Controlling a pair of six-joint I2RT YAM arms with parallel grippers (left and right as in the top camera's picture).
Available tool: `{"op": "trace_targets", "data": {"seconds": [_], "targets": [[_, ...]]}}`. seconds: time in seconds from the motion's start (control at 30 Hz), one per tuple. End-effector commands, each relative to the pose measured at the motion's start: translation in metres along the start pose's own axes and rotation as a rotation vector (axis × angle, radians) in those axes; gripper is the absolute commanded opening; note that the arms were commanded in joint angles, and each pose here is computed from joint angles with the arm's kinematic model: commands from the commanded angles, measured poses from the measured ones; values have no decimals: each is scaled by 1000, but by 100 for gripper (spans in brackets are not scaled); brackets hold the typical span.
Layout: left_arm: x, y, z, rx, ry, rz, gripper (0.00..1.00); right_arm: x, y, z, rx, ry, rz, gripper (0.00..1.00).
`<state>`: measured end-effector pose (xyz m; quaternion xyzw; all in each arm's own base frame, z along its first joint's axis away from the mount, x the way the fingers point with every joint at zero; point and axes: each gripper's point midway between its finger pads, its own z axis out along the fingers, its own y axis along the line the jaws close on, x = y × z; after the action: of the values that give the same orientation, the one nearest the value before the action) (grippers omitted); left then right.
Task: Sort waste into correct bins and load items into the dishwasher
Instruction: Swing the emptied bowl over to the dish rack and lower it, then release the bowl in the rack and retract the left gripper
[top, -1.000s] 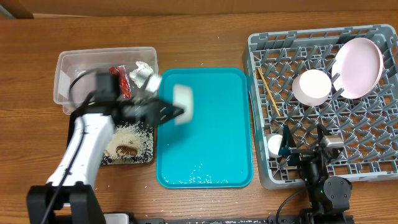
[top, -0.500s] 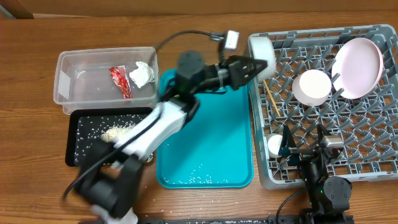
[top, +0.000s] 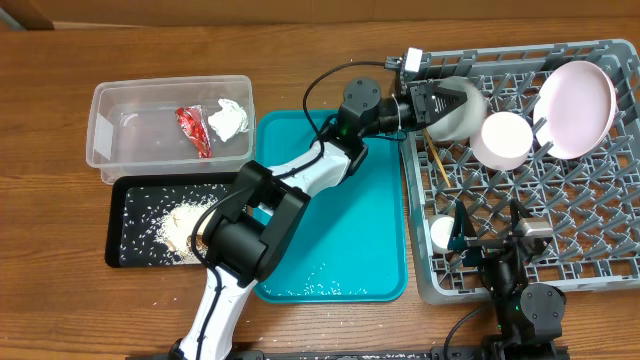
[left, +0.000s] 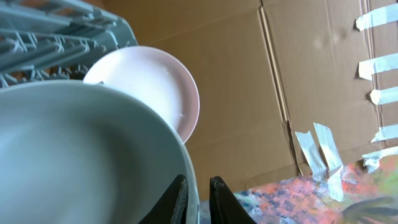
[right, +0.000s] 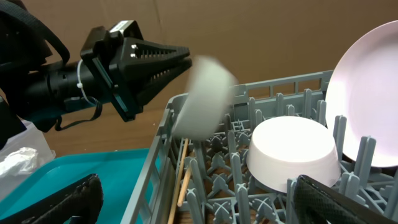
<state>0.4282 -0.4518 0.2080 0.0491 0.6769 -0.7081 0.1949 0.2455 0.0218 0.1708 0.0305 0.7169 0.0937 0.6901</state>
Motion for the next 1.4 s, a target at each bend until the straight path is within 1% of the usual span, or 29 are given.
{"op": "trace_targets", "data": {"seconds": [0.0, 0.07, 0.17, 0.23, 0.3, 0.37, 0.53, 0.57, 0.7, 0.77, 0.83, 0.9, 0.93, 0.97, 1.03, 1.07, 1.1, 1.17, 1.23, 1.3, 1.37], "targets": [[5, -11, 7, 45, 32, 20, 16, 1, -1, 0, 3, -6, -3, 100], [7, -12, 7, 50, 42, 33, 15, 1, -1, 0, 3, -6, -3, 100], [10, -13, 7, 54, 58, 32, 12, 1, -1, 0, 3, -6, -3, 100], [12, -13, 7, 58, 72, 33, 13, 1, -1, 0, 3, -6, -3, 100], [14, -17, 6, 72, 85, 45, 17, 1, -1, 0, 3, -6, -3, 100], [13, -24, 4, 97, 101, 97, 21, 1, -1, 0, 3, -6, -3, 100], [1, -48, 0, 140, 187, 185, 41, 1, -1, 0, 3, -6, -3, 100], [-2, -53, -1, 139, 205, 195, 43, 1, -1, 0, 3, -6, -3, 100], [-16, -64, 2, 60, 240, 236, 44, 1, -1, 0, 3, -6, -3, 100], [-23, -64, 3, -27, 238, 251, 44, 1, -1, 0, 3, -6, -3, 100], [-31, -59, -3, -158, 224, 278, 43, 1, -1, 0, 3, -6, -3, 100], [-42, -51, -18, -349, 189, 306, 43, 1, -1, 0, 3, -6, -3, 100], [-49, -52, -27, -443, 173, 348, 43, 1, -1, 0, 3, -6, -3, 100], [-52, -55, -33, -506, 162, 377, 44, 1, -1, 0, 3, -6, -3, 100], [-54, -68, -38, -612, 144, 443, 47, 1, -1, 0, 3, -6, -3, 100], [-53, -69, -39, -647, 140, 456, 48, 1, -1, 0, 3, -6, -3, 100], [-52, -68, -44, -721, 123, 458, 47, 1, -1, 0, 3, -6, -3, 100], [-53, -63, -62, -887, 99, 479, 47, 1, -1, 0, 3, -6, -3, 100], [-54, -62, -95, -1082, 84, 494, 47, 1, -1, 0, 3, -6, -3, 100], [-53, -70, -130, -1231, 81, 491, 46, 1, -1, 0, 3, -6, -3, 100], [-53, -86, -169, -1359, 75, 485, 42, 1, -1, 0, 3, -6, -3, 100]]}}
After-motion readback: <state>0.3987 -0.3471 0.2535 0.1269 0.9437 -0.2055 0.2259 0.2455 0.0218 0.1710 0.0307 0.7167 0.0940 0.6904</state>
